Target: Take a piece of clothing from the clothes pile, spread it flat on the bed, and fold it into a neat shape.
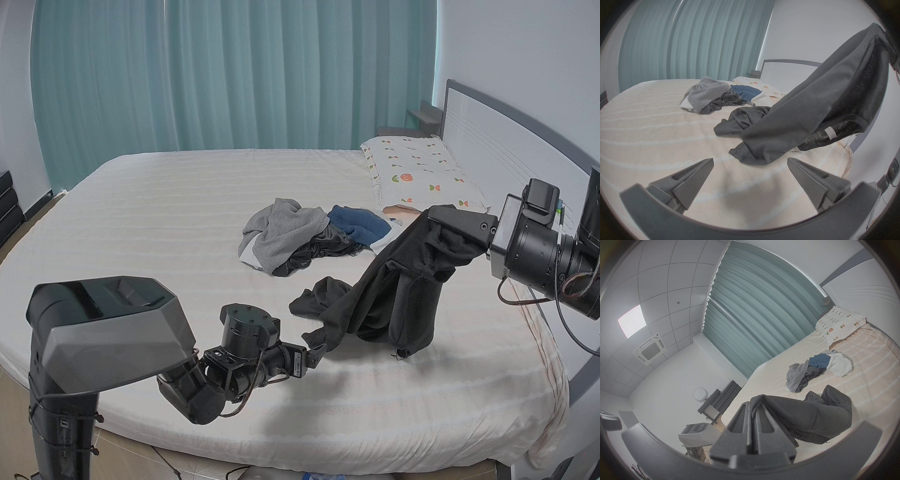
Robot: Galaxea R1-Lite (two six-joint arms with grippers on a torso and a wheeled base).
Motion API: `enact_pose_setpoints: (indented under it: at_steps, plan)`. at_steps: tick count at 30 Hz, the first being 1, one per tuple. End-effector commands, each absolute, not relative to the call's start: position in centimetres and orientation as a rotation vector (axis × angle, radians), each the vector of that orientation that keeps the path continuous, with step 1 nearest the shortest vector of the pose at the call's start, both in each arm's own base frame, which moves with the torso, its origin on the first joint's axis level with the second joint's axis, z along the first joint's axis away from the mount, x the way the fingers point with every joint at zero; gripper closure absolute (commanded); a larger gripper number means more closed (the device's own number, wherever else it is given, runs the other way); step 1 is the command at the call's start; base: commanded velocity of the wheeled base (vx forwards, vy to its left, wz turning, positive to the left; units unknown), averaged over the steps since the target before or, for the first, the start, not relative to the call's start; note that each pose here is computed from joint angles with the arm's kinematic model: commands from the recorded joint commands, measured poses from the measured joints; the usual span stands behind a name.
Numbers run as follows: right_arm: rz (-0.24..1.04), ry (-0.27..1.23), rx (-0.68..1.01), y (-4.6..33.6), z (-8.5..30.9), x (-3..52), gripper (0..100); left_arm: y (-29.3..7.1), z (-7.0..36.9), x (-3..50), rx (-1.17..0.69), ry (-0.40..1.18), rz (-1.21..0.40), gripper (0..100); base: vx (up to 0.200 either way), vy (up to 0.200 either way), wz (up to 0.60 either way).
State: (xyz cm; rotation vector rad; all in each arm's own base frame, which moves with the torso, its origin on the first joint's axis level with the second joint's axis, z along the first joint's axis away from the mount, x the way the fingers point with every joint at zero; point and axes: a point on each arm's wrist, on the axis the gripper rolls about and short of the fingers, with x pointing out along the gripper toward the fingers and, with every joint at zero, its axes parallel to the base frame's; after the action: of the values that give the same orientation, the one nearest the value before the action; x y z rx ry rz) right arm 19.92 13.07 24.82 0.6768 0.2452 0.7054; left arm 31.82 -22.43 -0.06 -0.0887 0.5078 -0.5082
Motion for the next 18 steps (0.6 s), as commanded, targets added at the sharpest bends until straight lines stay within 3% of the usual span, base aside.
enact_pose_setpoints:
  at_steps: [1,18]
  plan:
    - [0.705,0.243,0.678,13.6,25.0,20.7,100,-23.3,-2.5,33.0,-0.087,0.529,-0.505,0,0.0,0.0,0.0]
    - [0.696,0.212,0.684,13.4,25.7,21.3,100,-25.4,-3.9,34.9,-0.127,0.494,-0.507,0,0.0,0.0,0.0]
